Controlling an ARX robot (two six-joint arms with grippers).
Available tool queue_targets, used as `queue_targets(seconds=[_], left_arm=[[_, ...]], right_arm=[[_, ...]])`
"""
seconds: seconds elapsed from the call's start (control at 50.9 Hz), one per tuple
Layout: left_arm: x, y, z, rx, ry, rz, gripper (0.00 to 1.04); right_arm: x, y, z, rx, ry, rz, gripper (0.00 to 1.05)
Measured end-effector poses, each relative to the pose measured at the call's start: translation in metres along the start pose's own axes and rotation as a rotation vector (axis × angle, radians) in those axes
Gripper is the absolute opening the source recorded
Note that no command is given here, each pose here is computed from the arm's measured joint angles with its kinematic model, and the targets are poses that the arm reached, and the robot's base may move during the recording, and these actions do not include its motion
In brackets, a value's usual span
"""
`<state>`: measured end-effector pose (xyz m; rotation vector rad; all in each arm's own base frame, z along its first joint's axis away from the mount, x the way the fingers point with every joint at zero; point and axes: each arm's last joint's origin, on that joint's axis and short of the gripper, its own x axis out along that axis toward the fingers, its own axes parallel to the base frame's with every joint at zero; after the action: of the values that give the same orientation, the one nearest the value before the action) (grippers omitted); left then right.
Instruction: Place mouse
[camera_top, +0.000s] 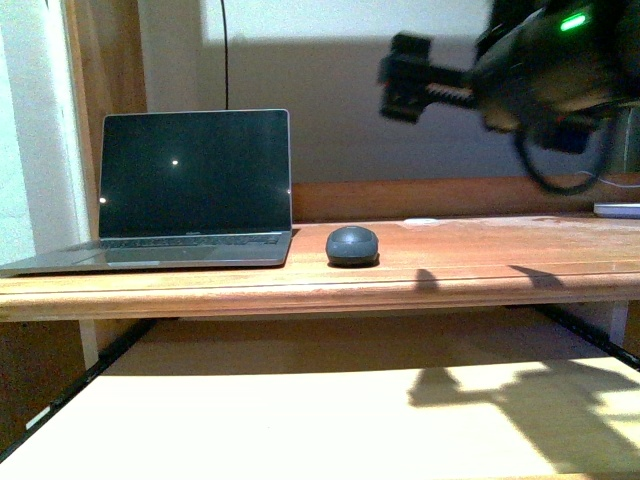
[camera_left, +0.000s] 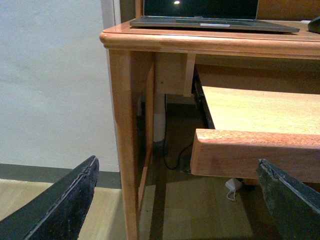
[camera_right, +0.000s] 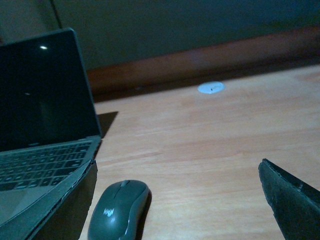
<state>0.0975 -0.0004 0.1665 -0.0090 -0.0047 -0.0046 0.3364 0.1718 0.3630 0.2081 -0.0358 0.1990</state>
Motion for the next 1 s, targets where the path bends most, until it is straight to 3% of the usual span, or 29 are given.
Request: queue_targets(seconds=[0.177, 0.59, 0.787, 1.003], left_arm=[[0.000, 0.000, 0.000, 0.000, 0.000, 0.000, 0.97], [0.000, 0.000, 0.000, 0.000, 0.000, 0.000, 0.97], [0.000, 0.000, 0.000, 0.000, 0.000, 0.000, 0.97], [0.000, 0.000, 0.000, 0.000, 0.000, 0.000, 0.97]], right_arm=[[-0.068, -0.045, -0.018, -0.031, 0.046, 0.125, 0.97], [-0.202, -0.120, -0.127, -0.160, 0.316, 0.398, 0.97], [-0.208, -0.118, -0.157, -0.244, 0.375, 0.389, 0.97], [-0.175, -0.089, -0.172, -0.287, 0.379, 0.344, 0.97]])
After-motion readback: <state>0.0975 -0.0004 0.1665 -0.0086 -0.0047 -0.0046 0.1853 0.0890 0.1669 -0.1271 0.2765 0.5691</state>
